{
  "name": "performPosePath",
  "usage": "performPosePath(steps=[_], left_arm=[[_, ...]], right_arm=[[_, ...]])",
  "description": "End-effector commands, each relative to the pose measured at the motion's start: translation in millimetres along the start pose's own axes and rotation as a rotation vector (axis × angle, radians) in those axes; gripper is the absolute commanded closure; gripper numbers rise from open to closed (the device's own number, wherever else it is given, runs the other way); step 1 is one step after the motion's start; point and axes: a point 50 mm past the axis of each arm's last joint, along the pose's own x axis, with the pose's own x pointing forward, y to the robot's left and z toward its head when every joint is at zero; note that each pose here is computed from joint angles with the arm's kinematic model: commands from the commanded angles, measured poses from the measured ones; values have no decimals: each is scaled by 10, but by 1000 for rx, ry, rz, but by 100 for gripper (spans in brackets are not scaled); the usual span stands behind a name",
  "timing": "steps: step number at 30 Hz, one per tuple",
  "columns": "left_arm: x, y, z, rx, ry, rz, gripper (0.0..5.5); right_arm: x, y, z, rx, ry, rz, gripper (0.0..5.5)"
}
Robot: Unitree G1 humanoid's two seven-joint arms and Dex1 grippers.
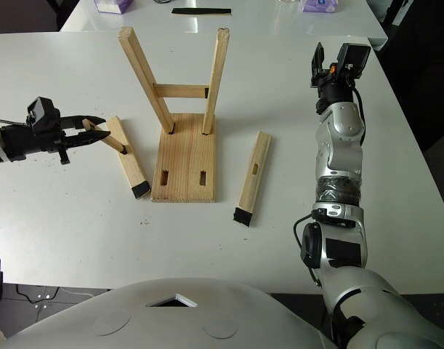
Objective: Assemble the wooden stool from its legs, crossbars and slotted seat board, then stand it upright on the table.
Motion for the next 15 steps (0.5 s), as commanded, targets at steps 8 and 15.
performPosePath(steps=[8,15], left_arm=[[94,124,-71,-30,105,-111,419],[306,113,-281,-66,197,-232,419]], right_arm=[[-1,60,-20,11,4,10,278],[-56,102,-127,28,26,-1,278]])
